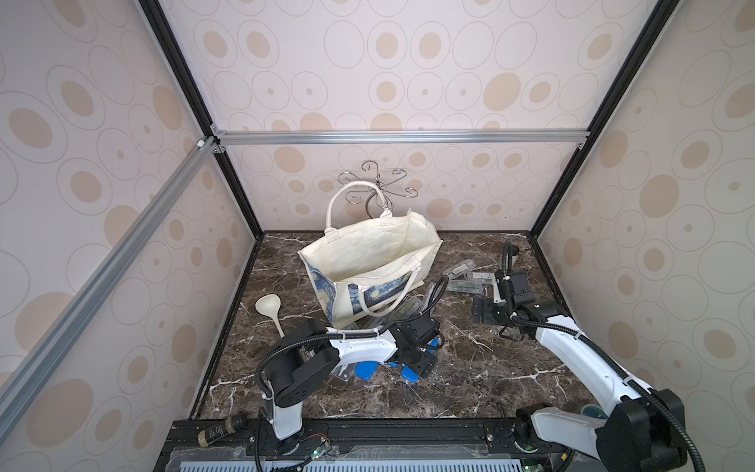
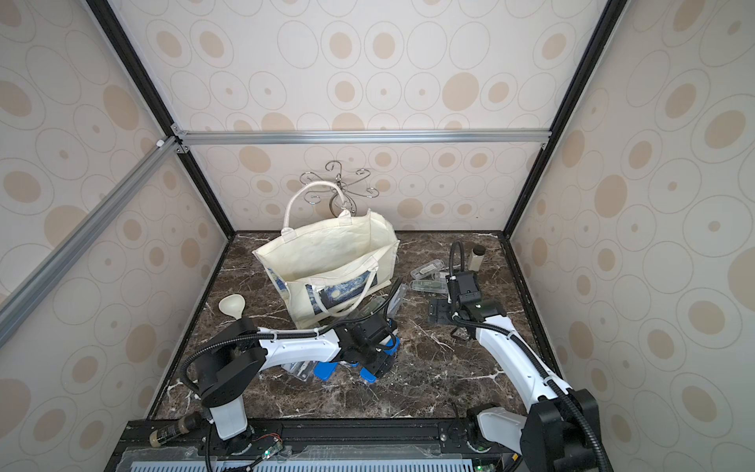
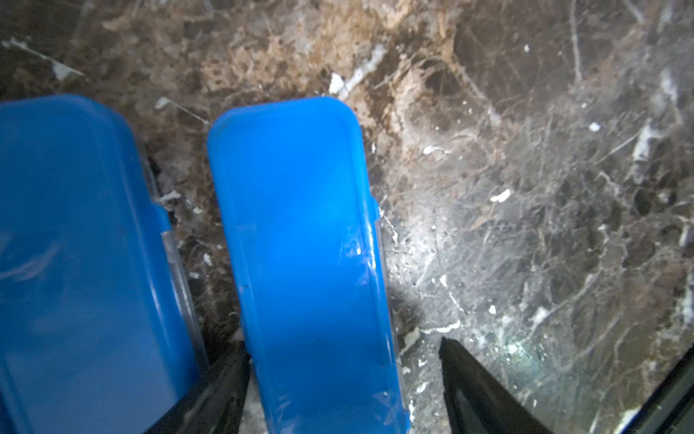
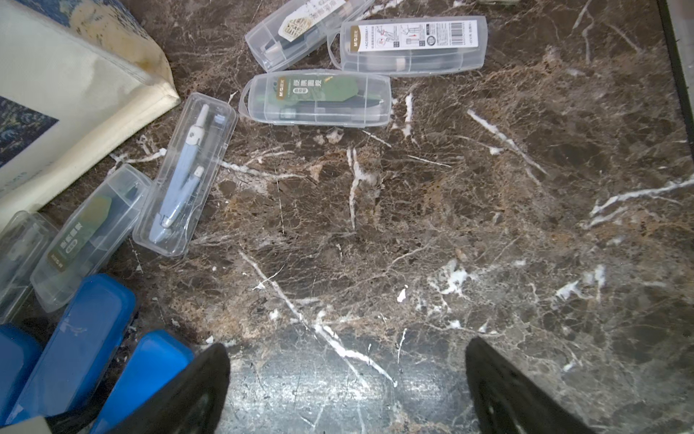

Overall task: Put the compass set into the canvas bag
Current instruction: Pick up the compass set at the center of the board.

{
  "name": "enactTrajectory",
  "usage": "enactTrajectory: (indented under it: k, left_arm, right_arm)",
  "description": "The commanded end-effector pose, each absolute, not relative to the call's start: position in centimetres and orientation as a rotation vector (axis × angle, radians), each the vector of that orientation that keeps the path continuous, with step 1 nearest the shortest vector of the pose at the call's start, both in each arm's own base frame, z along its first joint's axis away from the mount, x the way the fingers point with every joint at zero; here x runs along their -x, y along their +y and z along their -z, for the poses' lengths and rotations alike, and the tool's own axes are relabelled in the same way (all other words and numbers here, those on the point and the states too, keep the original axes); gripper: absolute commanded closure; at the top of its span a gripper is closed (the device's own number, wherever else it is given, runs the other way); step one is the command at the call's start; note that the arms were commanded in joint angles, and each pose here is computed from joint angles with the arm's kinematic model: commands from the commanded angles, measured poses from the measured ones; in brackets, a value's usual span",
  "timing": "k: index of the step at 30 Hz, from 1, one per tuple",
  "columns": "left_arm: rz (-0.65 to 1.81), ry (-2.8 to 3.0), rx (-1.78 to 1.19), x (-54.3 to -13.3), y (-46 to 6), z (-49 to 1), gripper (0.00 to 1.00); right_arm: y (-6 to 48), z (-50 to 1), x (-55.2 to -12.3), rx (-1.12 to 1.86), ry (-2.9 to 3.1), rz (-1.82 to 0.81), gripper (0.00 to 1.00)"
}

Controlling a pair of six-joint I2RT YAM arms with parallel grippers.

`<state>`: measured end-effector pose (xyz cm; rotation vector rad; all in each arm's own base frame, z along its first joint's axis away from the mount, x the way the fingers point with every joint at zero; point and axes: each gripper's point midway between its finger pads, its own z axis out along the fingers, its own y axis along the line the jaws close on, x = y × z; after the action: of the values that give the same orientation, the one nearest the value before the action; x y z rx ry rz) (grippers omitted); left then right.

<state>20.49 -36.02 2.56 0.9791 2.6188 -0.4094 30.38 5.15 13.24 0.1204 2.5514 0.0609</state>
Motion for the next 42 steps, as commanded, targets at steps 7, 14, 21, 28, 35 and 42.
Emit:
enactTrajectory:
  k: [7, 14, 21, 28, 35, 42]
  left_arm:
    - [0.174, 2.684, -0.988, -21.1, -34.5, -0.1, 0.38]
    - [0.022, 2.68, -1.035, -21.0, -34.2, 1.1, 0.41]
    - [-0.057, 2.686, -1.08, -20.3, -34.2, 2.7, 0.45]
    - [-0.017, 2.63, -1.07, -20.9, -35.0, 1.7, 0.53]
    - [0.052, 2.509, -1.046, -22.2, -36.3, -1.3, 0.54]
    - [0.145, 2.359, -1.031, -23.5, -38.0, -6.2, 0.54]
  right_arm:
    - [4.9, -13.4, -30.2, -0.134, 2.536, -0.059, 0.0]
    - [4.9, -13.7, -29.9, -0.137, 2.525, -0.066, 0.0]
    - [4.8, -13.7, -29.7, -0.14, 2.516, -0.069, 0.0]
    - [4.7, -14.1, -29.8, -0.147, 2.496, -0.069, 0.0]
    - [4.6, -14.4, -29.9, -0.151, 2.486, -0.066, 0.0]
    - [4.6, -14.2, -29.9, -0.156, 2.489, -0.065, 0.0]
